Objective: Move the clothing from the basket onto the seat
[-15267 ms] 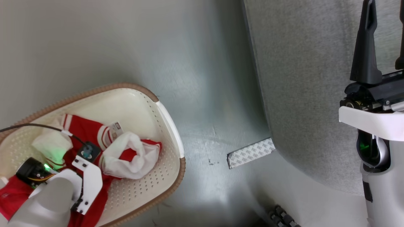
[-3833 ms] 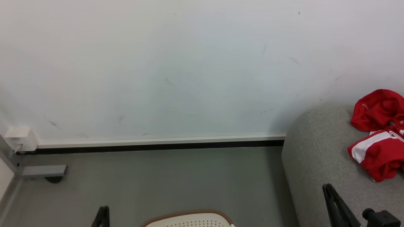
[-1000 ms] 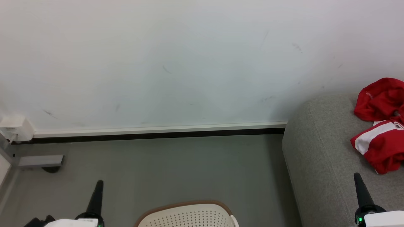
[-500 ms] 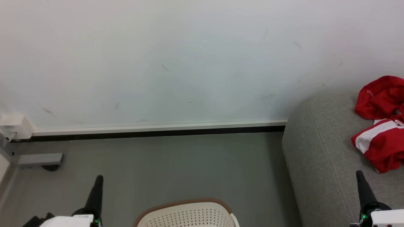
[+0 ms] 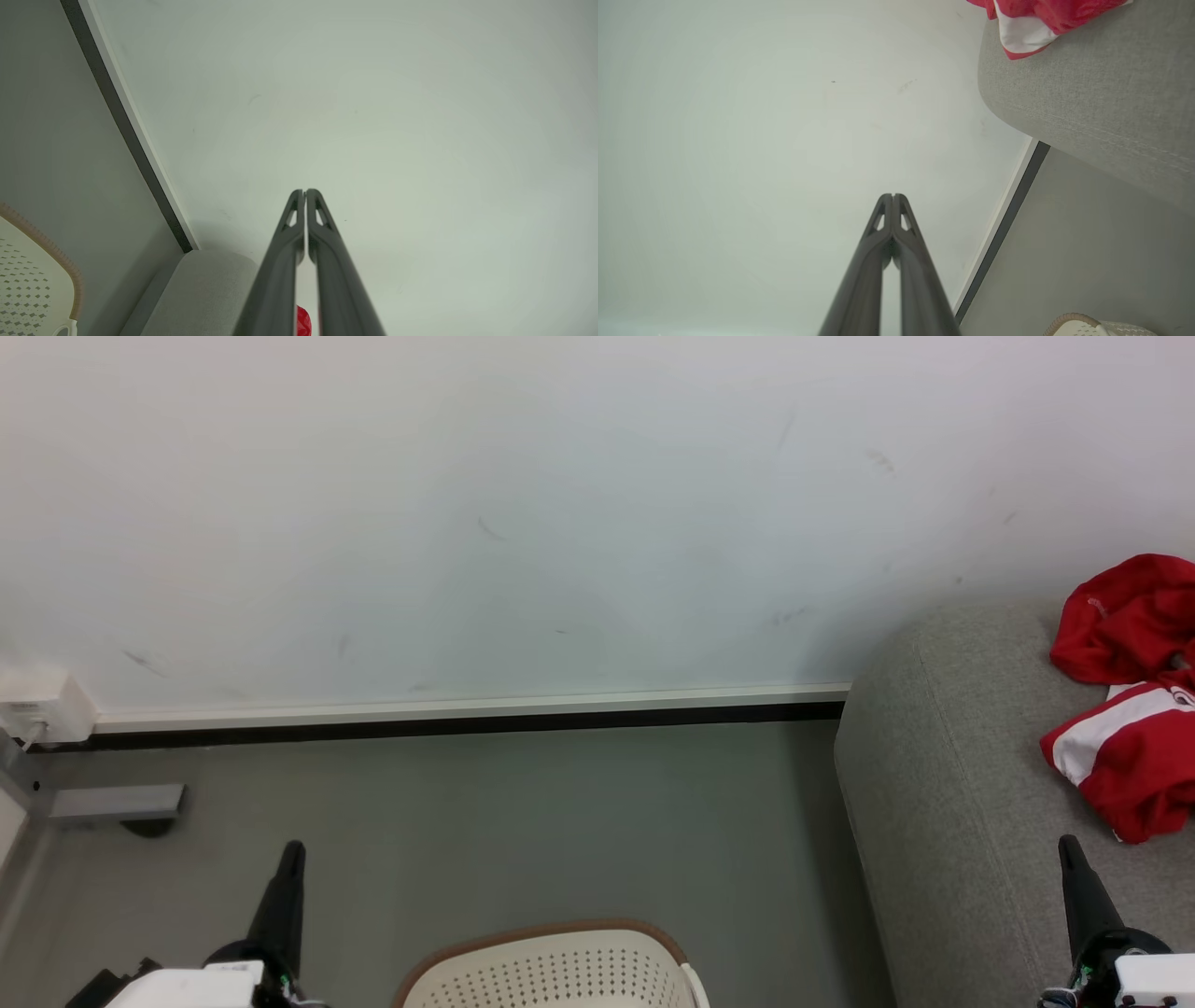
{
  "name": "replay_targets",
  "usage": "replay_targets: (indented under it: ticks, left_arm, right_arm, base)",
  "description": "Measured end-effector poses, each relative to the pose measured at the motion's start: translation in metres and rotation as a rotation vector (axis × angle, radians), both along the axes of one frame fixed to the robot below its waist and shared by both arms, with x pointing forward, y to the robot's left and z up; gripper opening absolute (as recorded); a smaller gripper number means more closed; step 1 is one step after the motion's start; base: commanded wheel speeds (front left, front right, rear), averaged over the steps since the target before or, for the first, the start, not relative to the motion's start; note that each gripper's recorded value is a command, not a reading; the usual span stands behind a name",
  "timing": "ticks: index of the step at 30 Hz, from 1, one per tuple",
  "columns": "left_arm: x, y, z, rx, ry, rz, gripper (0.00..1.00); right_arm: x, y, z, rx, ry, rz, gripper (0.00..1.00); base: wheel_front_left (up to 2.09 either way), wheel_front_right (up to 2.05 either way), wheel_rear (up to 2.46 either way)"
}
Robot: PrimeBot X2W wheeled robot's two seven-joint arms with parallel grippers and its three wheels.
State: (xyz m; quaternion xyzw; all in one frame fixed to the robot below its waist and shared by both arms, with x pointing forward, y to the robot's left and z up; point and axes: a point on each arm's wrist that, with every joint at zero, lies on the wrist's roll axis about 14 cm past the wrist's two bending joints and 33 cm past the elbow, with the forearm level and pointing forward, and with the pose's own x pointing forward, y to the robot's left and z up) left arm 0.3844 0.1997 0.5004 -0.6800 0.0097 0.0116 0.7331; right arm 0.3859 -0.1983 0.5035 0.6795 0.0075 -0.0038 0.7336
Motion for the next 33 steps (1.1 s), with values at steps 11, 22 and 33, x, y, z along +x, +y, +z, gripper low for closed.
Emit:
replay_targets:
  ticks: [11,22,33]
  left_arm:
    - [0.003,-0.0002,0.0027,-0.066,-0.014,-0.004,0.0]
    - [0.0035,-0.0001,0.0035,-0.073,-0.018,-0.003,0.0]
    - [0.0035,-0.0001,0.0035,-0.073,-0.018,-0.003,0.0]
  right_arm:
    - [0.001,-0.0016,-0.0005,0.07,-0.003,-0.004,0.0]
    - [0.0012,-0.0018,-0.0002,0.079,-0.004,-0.006,0.0]
    - [0.0012,-0.0019,-0.0001,0.079,-0.005,-0.006,0.0]
  base:
    - [0.0,0.0,0.0]
    - [0.0,0.0,0.0]
    - [0.0,0.0,0.0]
